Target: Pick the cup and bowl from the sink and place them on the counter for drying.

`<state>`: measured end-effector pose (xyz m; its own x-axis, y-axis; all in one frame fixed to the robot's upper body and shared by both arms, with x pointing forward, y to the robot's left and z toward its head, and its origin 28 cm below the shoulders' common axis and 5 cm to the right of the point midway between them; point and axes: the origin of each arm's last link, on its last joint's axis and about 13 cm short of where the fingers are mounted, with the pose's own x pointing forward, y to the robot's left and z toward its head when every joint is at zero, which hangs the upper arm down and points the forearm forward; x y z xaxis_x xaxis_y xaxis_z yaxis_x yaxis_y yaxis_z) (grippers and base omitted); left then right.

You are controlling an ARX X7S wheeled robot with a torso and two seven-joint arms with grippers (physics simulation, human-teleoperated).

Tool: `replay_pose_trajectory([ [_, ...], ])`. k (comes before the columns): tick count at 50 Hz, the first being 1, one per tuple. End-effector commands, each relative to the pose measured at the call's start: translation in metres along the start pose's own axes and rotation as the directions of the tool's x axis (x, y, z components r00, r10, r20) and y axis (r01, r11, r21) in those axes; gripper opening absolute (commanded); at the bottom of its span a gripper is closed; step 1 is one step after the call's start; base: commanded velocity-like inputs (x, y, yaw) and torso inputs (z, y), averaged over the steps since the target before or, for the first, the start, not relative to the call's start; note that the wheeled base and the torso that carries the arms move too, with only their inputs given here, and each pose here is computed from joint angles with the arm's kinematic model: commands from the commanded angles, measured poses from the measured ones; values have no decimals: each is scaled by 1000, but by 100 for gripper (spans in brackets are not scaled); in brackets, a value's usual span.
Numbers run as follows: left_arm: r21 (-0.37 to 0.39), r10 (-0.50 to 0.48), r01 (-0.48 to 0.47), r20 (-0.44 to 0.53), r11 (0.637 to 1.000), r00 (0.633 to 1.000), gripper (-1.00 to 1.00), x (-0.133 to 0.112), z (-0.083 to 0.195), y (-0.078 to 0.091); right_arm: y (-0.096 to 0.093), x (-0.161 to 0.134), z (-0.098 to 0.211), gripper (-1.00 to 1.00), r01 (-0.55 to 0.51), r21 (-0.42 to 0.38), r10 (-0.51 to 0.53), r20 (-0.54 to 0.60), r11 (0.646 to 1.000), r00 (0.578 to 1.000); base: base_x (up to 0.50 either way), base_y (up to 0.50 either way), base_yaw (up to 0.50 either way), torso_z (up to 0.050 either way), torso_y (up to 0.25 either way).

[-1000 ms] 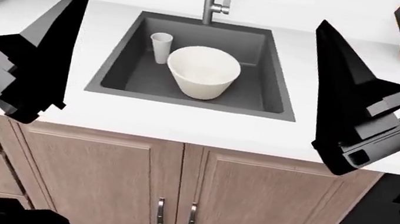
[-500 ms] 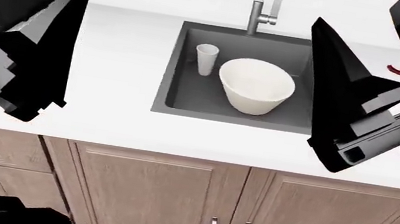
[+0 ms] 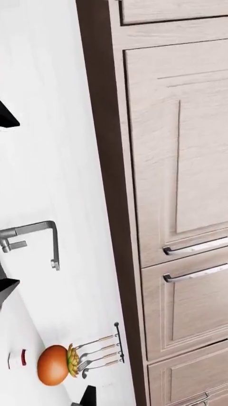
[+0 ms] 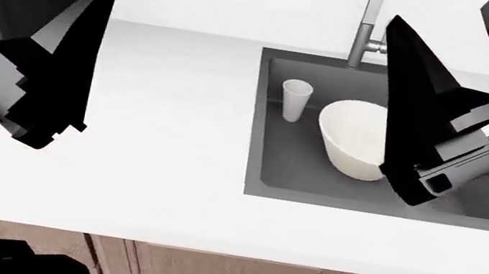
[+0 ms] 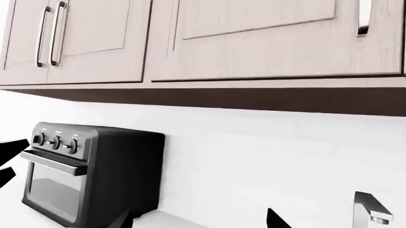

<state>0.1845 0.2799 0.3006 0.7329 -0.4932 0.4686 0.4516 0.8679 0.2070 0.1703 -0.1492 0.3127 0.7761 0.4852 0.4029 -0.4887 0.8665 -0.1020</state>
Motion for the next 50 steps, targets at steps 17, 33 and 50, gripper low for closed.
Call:
replay_pose_trajectory([
  [17, 4, -13, 13, -2, 1000, 1000, 100, 1, 0, -1, 0, 0, -3, 100, 6, 14, -6, 2, 1000, 1000, 450, 21, 0, 0, 1],
  [33, 6, -13, 13, -2, 1000, 1000, 100, 1, 0, -1, 0, 0, -3, 100, 5, 15, -5, 1, 1000, 1000, 450, 21, 0, 0, 1],
  [50, 6, -15, 15, 0, 1000, 1000, 100, 2, 1, -1, 2, -1, -5, 100, -20, -7, 20, -11, 1000, 1000, 392, 125, 0, 0, 1],
])
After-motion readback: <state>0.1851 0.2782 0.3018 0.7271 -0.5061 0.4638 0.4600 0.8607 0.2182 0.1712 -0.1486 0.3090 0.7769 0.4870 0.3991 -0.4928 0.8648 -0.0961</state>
